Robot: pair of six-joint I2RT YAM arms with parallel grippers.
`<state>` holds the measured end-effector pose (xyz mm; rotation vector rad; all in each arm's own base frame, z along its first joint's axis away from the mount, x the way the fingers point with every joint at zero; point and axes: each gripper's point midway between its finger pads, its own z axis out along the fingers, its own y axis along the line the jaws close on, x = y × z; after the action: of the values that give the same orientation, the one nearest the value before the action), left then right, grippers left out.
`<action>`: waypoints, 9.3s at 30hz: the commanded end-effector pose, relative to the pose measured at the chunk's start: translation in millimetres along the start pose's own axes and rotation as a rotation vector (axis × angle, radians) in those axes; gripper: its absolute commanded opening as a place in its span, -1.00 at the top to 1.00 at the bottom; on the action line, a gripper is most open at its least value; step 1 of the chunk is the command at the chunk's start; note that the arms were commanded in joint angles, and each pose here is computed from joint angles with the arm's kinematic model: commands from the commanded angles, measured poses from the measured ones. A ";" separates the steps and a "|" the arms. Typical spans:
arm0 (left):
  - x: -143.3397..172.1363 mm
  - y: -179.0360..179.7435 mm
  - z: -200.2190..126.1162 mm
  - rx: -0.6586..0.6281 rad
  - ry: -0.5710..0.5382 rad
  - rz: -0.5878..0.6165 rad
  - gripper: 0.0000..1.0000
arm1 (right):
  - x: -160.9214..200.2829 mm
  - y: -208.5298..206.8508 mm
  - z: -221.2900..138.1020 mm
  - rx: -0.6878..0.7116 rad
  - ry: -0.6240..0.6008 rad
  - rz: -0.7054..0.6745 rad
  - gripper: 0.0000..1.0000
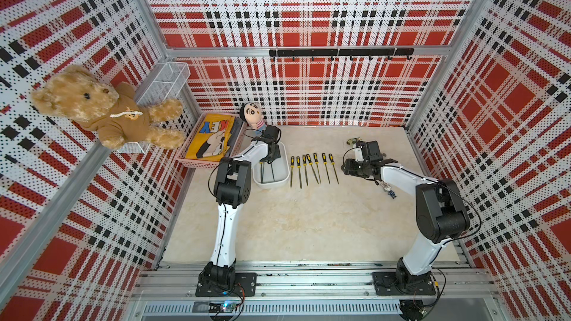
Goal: Take the file tool out of the storage box
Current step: Pick up the file tool from the storage box, then place the file tool at the center of the board, then pick up the file tool from the storage box.
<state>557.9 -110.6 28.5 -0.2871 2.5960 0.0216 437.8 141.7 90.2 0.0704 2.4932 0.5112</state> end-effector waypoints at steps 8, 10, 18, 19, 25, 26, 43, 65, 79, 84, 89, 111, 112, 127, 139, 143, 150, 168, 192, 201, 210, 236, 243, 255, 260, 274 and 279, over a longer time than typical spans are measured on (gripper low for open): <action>-58.4 -20.1 -79.8 0.090 -0.140 -0.051 1.00 | -28.2 14.6 -29.3 -0.031 -0.106 -0.006 -0.11; -71.6 -35.3 -105.1 0.136 -0.182 -0.053 1.00 | -37.1 17.4 -41.5 -0.028 -0.147 -0.015 -0.11; -57.0 -140.4 -164.5 0.396 -0.185 -0.044 1.00 | -61.7 23.9 -88.0 -0.021 -0.276 -0.016 -0.11; -51.8 -155.1 -169.1 0.419 -0.185 -0.036 1.00 | -62.8 23.3 -92.0 -0.021 -0.285 -0.013 -0.11; -4.4 -234.3 -171.5 0.505 -0.143 0.002 1.00 | -61.6 14.6 -107.1 -0.008 -0.307 0.000 -0.11; 3.3 -244.2 -169.3 0.513 -0.135 0.002 1.00 | -59.9 14.4 -108.2 -0.009 -0.308 -0.003 -0.11; 118.2 -247.1 -148.6 0.365 -0.038 0.089 1.00 | -24.3 2.1 -108.6 -0.002 -0.278 0.012 -0.11; 234.3 -98.0 -144.1 0.018 0.073 0.117 1.00 | -10.8 -1.9 -89.5 -0.011 -0.220 0.022 -0.12; 228.4 -73.6 -135.7 -0.014 0.079 0.132 1.00 | -5.7 -4.6 -78.1 -0.009 -0.195 0.033 -0.13; 227.6 -64.5 -130.8 -0.031 0.086 0.124 0.96 | -4.7 -5.3 -76.5 -0.008 -0.190 0.035 -0.14; 228.6 -63.7 -128.1 -0.034 0.090 0.131 0.70 | -6.4 -4.8 -75.2 -0.008 -0.188 0.033 -0.17; 124.9 -125.8 -219.7 0.190 -0.088 0.075 0.22 | -7.0 -7.0 -72.4 0.002 -0.188 0.033 -0.22; 112.0 -124.8 -224.1 0.202 -0.101 0.058 0.21 | -7.1 -7.1 -72.0 0.002 -0.188 0.034 -0.22; -27.3 -17.1 -118.2 0.030 -0.135 -0.118 0.22 | 0.2 0.9 -58.9 -0.007 -0.153 0.030 -0.23; -27.3 1.9 -31.7 -0.028 -0.041 -0.097 0.23 | 6.5 -2.2 -53.1 0.016 -0.116 0.025 -0.24; -26.3 18.6 -18.9 -0.054 -0.025 -0.120 0.23 | 8.6 -5.7 -51.6 0.037 -0.103 0.013 -0.24; -15.6 33.8 -7.4 -0.090 -0.003 -0.104 0.22 | 11.3 -4.6 -52.2 0.029 -0.095 0.020 -0.24; -3.1 23.8 -3.1 -0.068 0.006 -0.085 0.38 | 8.1 -3.3 -49.7 0.024 -0.093 0.029 -0.25; 17.8 -10.8 -4.3 -0.052 0.017 -0.041 0.59 | 19.7 -3.5 -43.6 0.017 -0.076 0.040 -0.26; 34.9 -5.1 4.9 -0.079 0.051 -0.035 0.60 | 21.1 -4.1 -42.8 0.017 -0.072 0.040 -0.27; 42.2 2.2 9.3 -0.090 0.071 -0.046 0.32 | 21.9 -3.0 -41.4 0.012 -0.068 0.044 -0.29; -5.2 -133.9 -274.4 0.836 -0.453 0.223 1.00 | -67.5 151.1 -130.8 -0.381 -0.231 -0.112 -0.44; 42.1 -150.0 -318.7 0.991 -0.538 0.257 1.00 | -83.3 202.0 -148.9 -0.498 -0.252 -0.104 -0.32; 52.2 -152.5 -342.4 1.003 -0.585 0.273 1.00 | -57.4 226.8 -122.1 -0.543 -0.164 -0.067 -0.27; 59.4 -160.4 -337.8 1.004 -0.563 0.288 1.00 | -55.5 237.0 -126.2 -0.577 -0.164 -0.069 -0.18; 57.1 -166.6 -331.0 0.966 -0.564 0.293 1.00 | -39.4 231.3 -119.6 -0.576 -0.121 -0.059 0.37; 55.2 -166.7 -330.7 0.961 -0.567 0.292 1.00 | -33.8 225.5 -116.8 -0.554 -0.110 -0.060 0.50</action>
<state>374.1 -304.7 266.5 0.3924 1.8728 -0.8783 394.2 306.2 283.9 -0.1772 2.1454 1.1206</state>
